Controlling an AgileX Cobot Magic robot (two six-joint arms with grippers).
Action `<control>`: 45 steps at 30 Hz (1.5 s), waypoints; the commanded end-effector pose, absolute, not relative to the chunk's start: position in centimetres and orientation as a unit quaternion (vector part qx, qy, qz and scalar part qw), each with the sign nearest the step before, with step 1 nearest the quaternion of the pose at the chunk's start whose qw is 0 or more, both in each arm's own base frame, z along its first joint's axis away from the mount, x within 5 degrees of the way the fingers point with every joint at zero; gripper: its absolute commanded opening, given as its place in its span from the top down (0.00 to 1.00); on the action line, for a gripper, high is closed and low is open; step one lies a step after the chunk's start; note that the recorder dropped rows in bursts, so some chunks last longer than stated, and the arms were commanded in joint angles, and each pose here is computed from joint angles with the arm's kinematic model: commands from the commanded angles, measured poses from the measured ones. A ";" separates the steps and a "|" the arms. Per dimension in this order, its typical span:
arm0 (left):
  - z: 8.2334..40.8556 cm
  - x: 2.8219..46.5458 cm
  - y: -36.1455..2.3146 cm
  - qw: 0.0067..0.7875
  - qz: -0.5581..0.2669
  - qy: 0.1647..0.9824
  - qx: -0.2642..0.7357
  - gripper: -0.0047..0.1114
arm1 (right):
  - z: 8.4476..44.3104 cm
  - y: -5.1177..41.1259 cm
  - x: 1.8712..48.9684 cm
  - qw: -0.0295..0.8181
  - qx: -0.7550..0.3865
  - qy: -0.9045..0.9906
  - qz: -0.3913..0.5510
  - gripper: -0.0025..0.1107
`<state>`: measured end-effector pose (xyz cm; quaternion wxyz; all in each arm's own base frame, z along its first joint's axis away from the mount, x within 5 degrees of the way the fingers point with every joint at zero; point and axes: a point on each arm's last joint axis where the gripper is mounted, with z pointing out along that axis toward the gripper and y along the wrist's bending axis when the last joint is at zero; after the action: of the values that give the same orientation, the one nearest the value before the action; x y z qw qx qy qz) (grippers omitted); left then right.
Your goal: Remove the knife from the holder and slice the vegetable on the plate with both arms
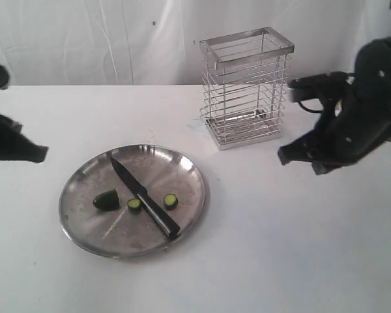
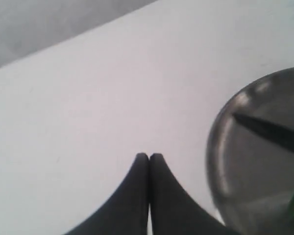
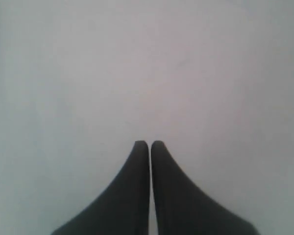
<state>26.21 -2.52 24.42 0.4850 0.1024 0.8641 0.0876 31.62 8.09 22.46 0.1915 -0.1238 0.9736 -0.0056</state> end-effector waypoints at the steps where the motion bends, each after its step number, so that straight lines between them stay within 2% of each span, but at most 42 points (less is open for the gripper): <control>1: 22.2 23.3 0.7 0.448 0.038 0.891 -0.060 0.96 | 20.4 3.6 29.3 0.220 -0.029 0.975 -0.009 0.98; 4: 22.9 22.1 1.5 0.472 0.009 0.878 -0.076 0.96 | 20.4 1.7 26.3 0.318 0.048 0.947 0.021 0.98; 6: 24.4 21.1 1.5 0.506 -0.004 0.858 -0.082 0.96 | 22.1 1.2 24.3 0.404 0.085 0.909 0.051 0.98; 12: 28.7 17.9 1.5 0.595 0.003 0.799 -0.088 0.96 | 27.2 1.0 17.8 0.596 0.069 0.795 0.090 0.98; 16: 30.2 16.4 1.4 0.630 0.001 0.772 -0.086 0.96 | 29.7 0.9 14.1 0.674 0.061 0.729 0.101 0.98; 25: 30.9 15.6 1.3 0.647 -0.002 0.758 -0.084 0.96 | 33.1 0.6 8.4 0.773 0.051 0.622 0.115 0.98; 33: 30.9 15.6 1.3 0.647 -0.002 0.758 -0.084 0.96 | 33.8 0.5 6.2 0.803 0.044 0.581 0.123 0.98; 38: 30.9 15.6 1.3 0.647 -0.003 0.758 -0.083 0.96 | 32.8 0.4 3.8 0.842 0.032 0.524 0.121 0.98; 41: 30.9 15.6 1.3 0.647 -0.003 0.758 -0.083 0.96 | 30.8 0.5 2.5 0.889 -0.002 0.448 0.091 0.98; 45: 31.0 15.5 1.4 0.648 -0.001 0.757 -0.084 0.96 | 27.6 -0.1 2.2 0.941 0.015 0.331 0.065 0.98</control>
<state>15.76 1.37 30.98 0.6456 -0.0742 0.7600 0.0093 2.83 0.36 29.23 0.9069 0.0038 0.4117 0.0892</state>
